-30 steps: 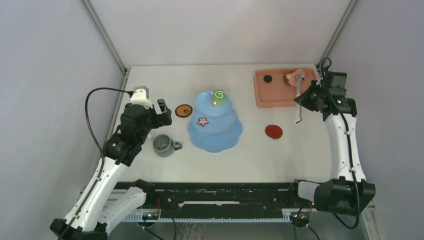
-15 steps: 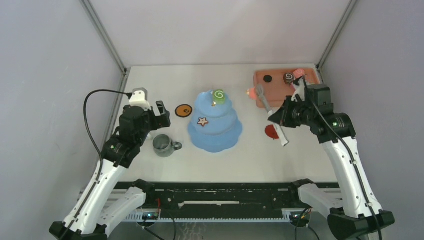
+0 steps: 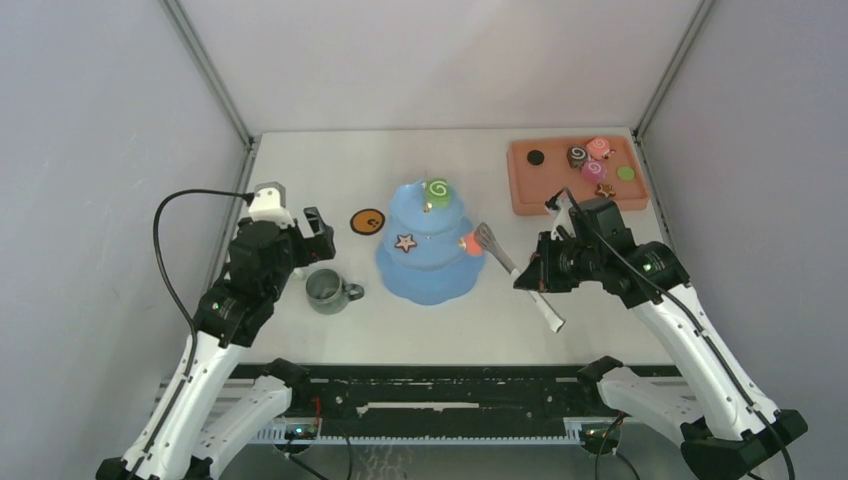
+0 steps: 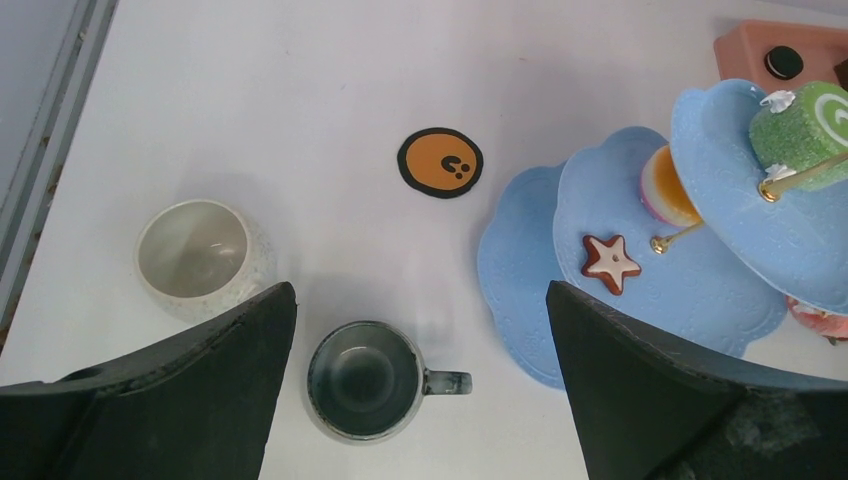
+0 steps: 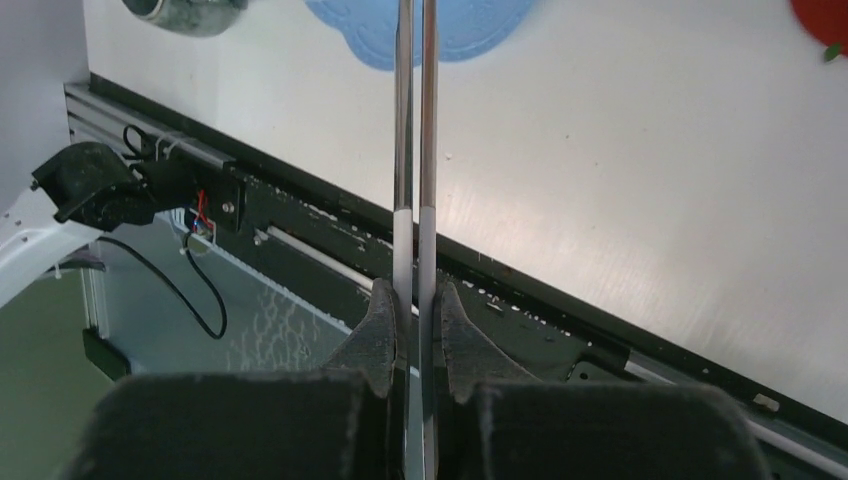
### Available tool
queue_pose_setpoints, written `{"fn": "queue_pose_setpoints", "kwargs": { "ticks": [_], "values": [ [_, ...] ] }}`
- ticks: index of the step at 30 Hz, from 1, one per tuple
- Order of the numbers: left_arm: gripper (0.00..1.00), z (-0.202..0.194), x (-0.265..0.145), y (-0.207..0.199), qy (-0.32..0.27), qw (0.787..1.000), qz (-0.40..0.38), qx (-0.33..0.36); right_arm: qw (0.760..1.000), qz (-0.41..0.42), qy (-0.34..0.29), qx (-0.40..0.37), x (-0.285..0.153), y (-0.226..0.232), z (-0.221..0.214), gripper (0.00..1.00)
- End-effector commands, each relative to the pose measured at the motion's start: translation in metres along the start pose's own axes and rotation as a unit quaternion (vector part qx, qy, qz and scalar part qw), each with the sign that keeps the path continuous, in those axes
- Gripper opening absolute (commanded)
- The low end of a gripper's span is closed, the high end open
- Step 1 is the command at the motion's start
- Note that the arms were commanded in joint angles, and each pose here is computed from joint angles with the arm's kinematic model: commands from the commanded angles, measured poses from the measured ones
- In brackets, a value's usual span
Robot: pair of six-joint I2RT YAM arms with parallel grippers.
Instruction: Serve the afternoon tea
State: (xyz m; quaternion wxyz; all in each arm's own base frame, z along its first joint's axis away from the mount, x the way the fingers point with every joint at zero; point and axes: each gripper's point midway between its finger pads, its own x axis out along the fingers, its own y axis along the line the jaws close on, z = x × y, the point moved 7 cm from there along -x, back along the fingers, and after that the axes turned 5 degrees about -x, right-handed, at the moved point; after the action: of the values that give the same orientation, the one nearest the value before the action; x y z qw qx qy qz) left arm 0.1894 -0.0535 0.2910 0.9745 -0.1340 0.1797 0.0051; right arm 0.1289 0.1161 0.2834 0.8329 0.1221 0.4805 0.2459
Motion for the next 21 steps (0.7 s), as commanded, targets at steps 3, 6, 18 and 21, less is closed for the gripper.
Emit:
{"fn": "queue_pose_setpoints", "kwargs": {
  "ticks": [3, 6, 18, 21],
  "values": [
    [1.00, 0.007, -0.005, 0.000, -0.016, 1.000, 0.001, -0.021, 0.998, 0.043, -0.030, -0.016, -0.002, 0.018, 0.008, 0.00],
    [1.00, 0.008, -0.006, 0.000, -0.017, 1.000, 0.000, -0.022, 0.998, 0.057, -0.031, -0.017, -0.001, 0.022, 0.010, 0.00],
    [1.00, 0.009, -0.005, -0.001, -0.013, 1.000, 0.002, -0.020, 0.996, 0.082, -0.030, -0.028, 0.018, 0.033, 0.025, 0.00],
    [1.00, 0.009, -0.004, -0.001, -0.012, 1.000, 0.004, -0.019, 0.996, 0.086, -0.027, -0.028, 0.029, 0.036, 0.030, 0.00]
  ]
}}
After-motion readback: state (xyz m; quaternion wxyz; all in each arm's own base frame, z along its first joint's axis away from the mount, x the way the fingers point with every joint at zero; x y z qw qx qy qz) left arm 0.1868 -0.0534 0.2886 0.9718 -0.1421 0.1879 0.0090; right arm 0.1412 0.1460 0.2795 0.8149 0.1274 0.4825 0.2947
